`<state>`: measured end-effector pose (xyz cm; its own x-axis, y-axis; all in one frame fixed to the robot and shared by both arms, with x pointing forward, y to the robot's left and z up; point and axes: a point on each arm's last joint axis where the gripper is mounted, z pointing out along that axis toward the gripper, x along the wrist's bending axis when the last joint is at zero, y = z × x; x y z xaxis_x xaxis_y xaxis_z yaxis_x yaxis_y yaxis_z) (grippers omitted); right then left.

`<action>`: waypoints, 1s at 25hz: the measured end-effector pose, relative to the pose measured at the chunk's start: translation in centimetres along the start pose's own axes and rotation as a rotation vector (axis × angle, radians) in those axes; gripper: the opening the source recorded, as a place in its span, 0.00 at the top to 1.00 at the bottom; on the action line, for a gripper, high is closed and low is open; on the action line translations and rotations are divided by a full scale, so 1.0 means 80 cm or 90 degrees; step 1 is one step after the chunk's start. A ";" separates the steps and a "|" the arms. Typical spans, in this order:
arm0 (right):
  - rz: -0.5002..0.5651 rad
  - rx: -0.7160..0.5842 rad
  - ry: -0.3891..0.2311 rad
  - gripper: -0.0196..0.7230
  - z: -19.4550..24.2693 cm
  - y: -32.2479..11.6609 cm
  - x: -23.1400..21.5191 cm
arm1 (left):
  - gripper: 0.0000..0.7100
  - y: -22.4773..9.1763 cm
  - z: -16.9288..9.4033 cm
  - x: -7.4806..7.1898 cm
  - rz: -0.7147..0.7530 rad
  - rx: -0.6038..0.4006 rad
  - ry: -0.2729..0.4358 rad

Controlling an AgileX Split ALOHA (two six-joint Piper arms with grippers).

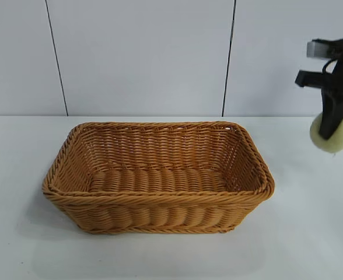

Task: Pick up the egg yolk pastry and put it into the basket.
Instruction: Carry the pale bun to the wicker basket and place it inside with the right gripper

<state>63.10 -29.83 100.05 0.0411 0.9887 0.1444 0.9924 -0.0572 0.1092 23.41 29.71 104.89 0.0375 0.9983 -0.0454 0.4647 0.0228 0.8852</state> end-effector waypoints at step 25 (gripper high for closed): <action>-0.300 -0.065 0.068 0.80 0.006 -0.060 0.292 | 0.02 0.000 0.000 0.000 0.000 0.000 0.000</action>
<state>59.39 -6.40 102.40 -0.4273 0.8908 0.1545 0.8831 0.3746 0.2825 23.41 29.72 104.89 0.0371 0.9983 -0.0447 0.4647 0.0224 0.8852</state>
